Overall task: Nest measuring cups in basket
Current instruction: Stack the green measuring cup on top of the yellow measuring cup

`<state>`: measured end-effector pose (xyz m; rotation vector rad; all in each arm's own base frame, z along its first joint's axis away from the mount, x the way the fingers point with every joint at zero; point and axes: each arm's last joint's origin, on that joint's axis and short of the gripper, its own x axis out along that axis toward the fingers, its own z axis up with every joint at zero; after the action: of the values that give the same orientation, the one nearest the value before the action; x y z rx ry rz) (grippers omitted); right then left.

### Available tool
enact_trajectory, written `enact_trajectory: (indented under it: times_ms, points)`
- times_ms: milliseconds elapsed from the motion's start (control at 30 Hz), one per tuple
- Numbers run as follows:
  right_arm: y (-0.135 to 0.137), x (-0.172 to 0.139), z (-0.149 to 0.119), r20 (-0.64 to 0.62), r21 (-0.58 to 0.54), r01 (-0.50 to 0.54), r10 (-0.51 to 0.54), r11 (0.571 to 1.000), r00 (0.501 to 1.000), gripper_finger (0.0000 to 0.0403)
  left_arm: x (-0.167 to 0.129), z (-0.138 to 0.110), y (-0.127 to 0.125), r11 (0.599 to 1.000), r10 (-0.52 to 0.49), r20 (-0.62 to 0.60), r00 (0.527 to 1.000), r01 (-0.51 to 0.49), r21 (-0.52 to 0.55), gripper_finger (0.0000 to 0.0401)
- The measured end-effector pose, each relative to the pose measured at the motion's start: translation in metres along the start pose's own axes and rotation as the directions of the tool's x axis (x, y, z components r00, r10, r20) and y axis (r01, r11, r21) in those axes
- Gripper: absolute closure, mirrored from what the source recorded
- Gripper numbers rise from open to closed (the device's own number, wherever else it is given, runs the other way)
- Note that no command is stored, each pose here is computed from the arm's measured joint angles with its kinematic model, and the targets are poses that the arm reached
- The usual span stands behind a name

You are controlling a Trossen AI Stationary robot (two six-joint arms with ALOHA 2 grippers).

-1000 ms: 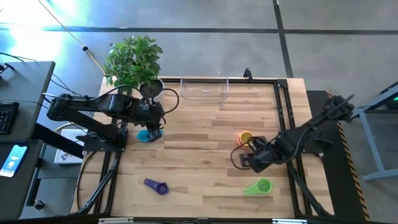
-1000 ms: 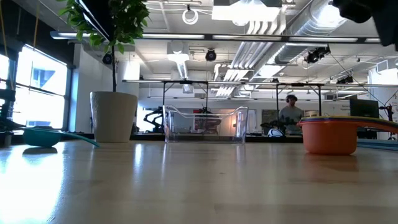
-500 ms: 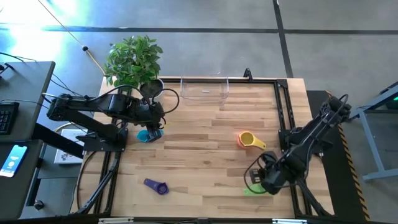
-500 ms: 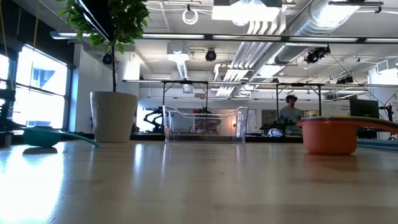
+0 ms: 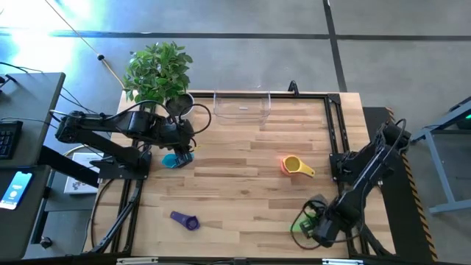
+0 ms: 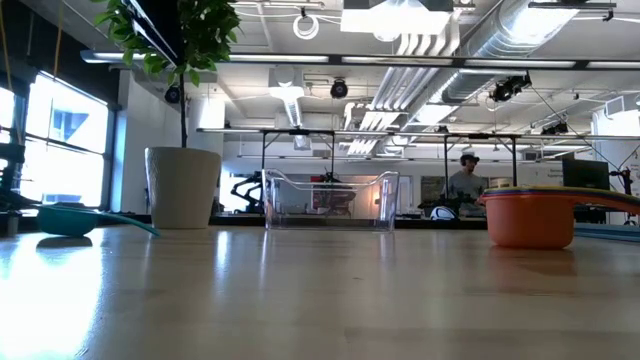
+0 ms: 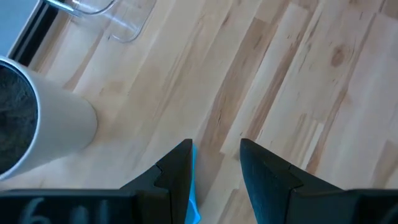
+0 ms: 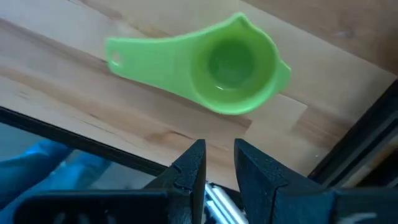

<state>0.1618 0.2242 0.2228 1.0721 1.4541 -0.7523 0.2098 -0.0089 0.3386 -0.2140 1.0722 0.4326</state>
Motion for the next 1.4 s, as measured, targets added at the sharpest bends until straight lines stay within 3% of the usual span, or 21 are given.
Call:
enact_trajectory:
  times_ms: [333, 533, 800, 1067, 1400]
  points:
    - [-0.004, 0.007, -0.010, 0.011, -0.165, 0.025, -0.024, 0.986, 1.000, 0.0327, 0.000, 0.001, -0.001, 0.996, -0.006, 0.013, 1.000, 0.008, -0.083, 0.0275]
    - [-0.010, 0.008, -0.010, 0.041, 0.079, 0.055, -0.058, 0.995, 0.997, 0.0327, 0.000, 0.001, -0.001, 0.984, -0.007, 0.013, 1.000, 0.009, -0.176, 0.0275]
    - [-0.008, 0.008, -0.007, 0.123, 0.074, 0.001, -0.010, 0.997, 0.992, 0.0299, 0.000, 0.001, -0.001, 0.978, -0.006, 0.013, 1.000, 0.009, -0.210, 0.0275]
    - [-0.005, 0.026, -0.011, 0.056, 0.128, 0.106, -0.114, 0.986, 0.992, 0.0262, 0.000, 0.001, -0.001, 0.977, -0.006, 0.014, 1.000, 0.009, -0.212, 0.0275]
    - [0.001, 0.035, -0.001, 0.081, 0.192, 0.151, -0.169, 0.970, 0.982, 0.0253, 0.000, 0.001, -0.001, 0.977, -0.007, 0.015, 1.000, 0.010, -0.212, 0.0275]
